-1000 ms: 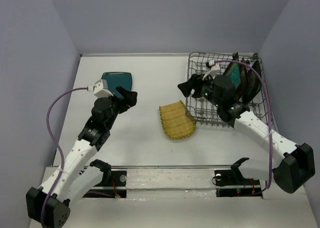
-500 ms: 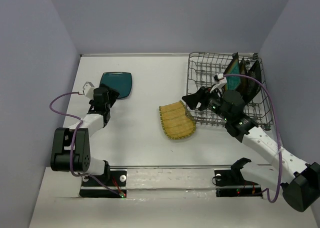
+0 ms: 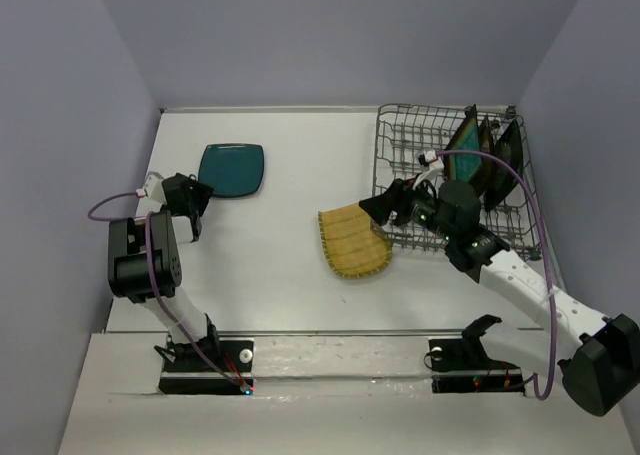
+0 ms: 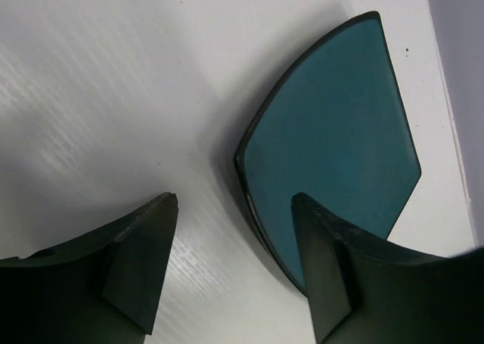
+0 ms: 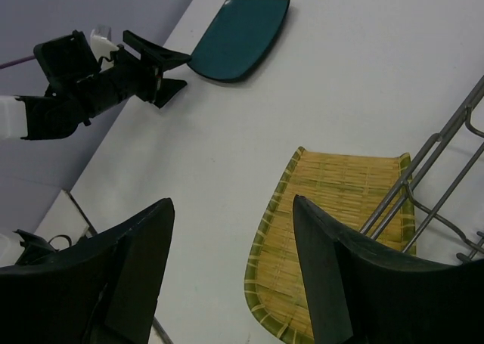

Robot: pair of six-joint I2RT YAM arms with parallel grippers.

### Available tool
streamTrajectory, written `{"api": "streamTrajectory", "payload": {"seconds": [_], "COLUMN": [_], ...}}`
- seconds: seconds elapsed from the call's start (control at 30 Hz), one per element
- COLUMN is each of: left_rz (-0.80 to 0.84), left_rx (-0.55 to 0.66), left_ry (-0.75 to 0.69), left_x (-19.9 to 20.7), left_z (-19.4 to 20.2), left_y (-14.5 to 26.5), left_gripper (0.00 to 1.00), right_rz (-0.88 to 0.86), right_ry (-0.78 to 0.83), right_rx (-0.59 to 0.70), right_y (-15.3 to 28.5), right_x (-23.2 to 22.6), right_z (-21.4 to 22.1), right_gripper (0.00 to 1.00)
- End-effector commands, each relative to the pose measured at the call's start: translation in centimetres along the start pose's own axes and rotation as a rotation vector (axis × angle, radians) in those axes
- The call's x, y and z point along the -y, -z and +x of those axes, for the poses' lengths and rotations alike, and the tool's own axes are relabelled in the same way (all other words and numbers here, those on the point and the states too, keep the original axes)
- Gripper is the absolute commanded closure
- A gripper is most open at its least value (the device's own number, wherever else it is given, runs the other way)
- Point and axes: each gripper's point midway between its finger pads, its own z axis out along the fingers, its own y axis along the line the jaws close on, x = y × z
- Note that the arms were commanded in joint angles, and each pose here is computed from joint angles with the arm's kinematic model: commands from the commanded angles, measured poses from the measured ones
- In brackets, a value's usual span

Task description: Load the plates into the dish rack

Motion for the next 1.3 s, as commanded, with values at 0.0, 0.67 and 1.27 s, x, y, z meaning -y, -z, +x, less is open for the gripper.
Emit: {"api": "streamTrajectory", "payload": {"seconds": [0.0, 0.67, 1.27], "left_rz": [0.116, 0.221, 0.603], "left_rx": [0.029, 0.01, 0.058], "left_ry": [0.026, 0.085, 0.305], "left_x": [3.3, 5.3, 8.9], "left_z": [-1.6, -2.3, -3.1], "left_y": [-1.6, -4.2, 9.3], "left_gripper": [0.29, 0.94, 0.94], "right_rz": [-0.069, -0.082, -0.113], "right_ry": [0.036, -0.003, -0.126], "right_rx": [0.044, 0.03, -0.15], "right_y": [-0.4, 0.0, -11.5], "right_x": [-1.2, -1.8, -5.7], "right_z": [-1.1, -1.0, 2.8], "right_gripper": [0.31, 0.35, 0.18]}}
